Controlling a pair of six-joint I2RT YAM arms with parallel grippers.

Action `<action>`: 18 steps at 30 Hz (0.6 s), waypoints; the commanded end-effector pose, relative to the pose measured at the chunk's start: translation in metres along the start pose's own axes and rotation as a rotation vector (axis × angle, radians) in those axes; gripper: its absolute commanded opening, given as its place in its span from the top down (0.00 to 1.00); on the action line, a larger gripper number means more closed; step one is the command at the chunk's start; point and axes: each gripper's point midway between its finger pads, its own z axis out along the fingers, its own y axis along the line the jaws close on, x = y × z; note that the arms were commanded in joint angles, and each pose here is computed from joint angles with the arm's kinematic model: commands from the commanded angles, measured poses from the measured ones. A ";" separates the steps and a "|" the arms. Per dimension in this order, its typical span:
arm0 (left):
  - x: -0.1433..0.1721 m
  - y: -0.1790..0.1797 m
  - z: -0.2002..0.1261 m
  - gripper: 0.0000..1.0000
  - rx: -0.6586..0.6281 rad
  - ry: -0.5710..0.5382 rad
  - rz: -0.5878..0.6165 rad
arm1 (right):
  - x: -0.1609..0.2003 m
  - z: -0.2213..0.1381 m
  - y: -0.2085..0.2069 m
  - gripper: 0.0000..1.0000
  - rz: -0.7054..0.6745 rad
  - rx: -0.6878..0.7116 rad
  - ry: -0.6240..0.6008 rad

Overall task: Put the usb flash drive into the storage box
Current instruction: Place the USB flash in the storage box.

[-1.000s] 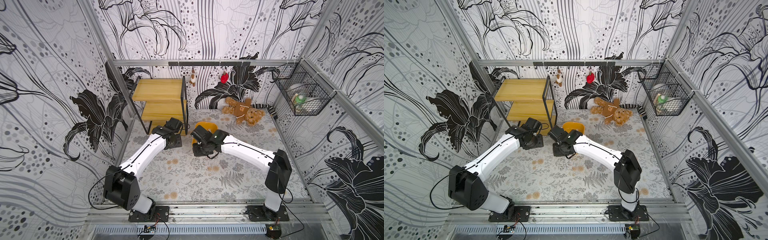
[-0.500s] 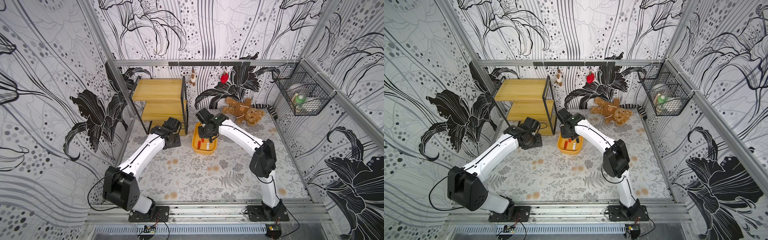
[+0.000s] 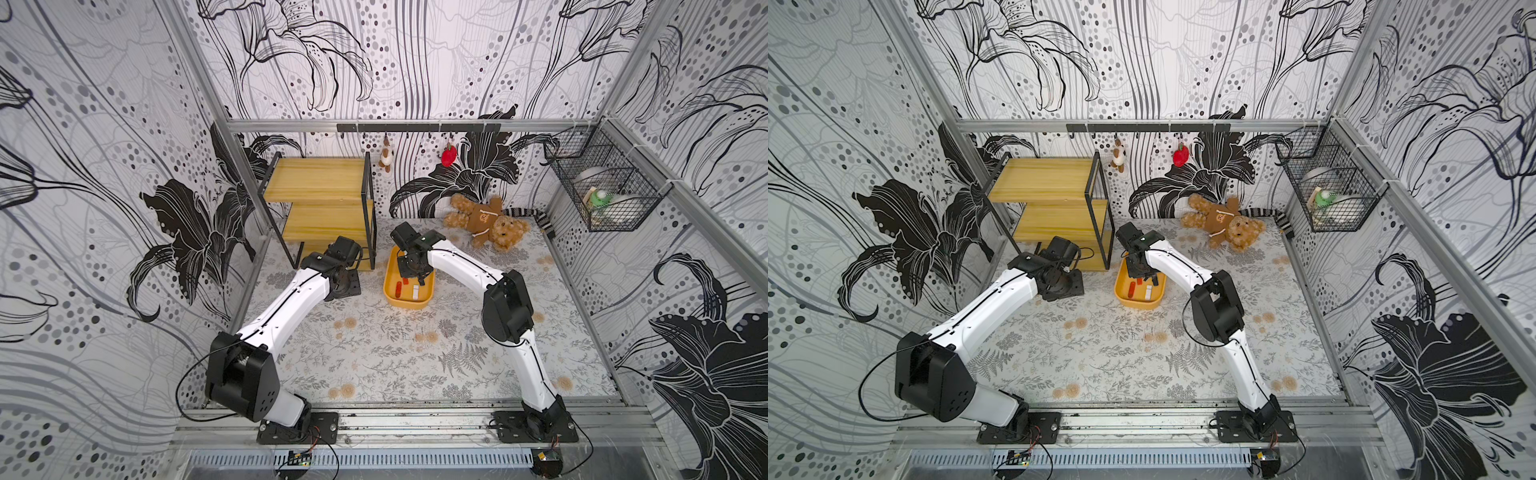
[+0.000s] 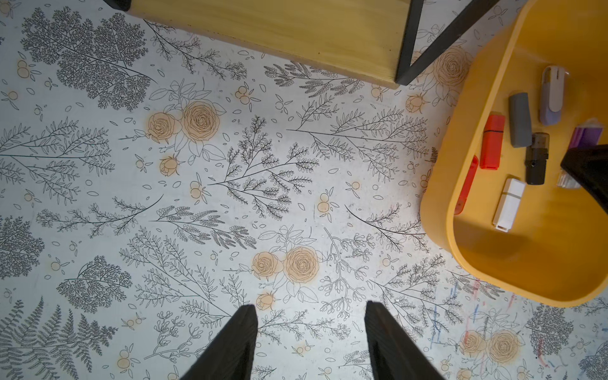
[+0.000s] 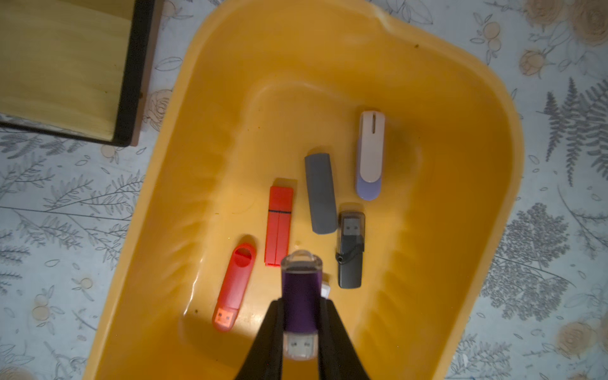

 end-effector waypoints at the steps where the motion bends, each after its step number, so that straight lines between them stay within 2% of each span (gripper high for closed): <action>1: -0.005 0.000 -0.006 0.43 0.023 -0.034 0.000 | -0.004 0.010 -0.003 1.00 -0.012 0.019 -0.010; 18: -0.001 0.003 -0.002 0.42 0.017 -0.027 -0.001 | 0.013 0.048 -0.007 1.00 -0.018 0.033 0.060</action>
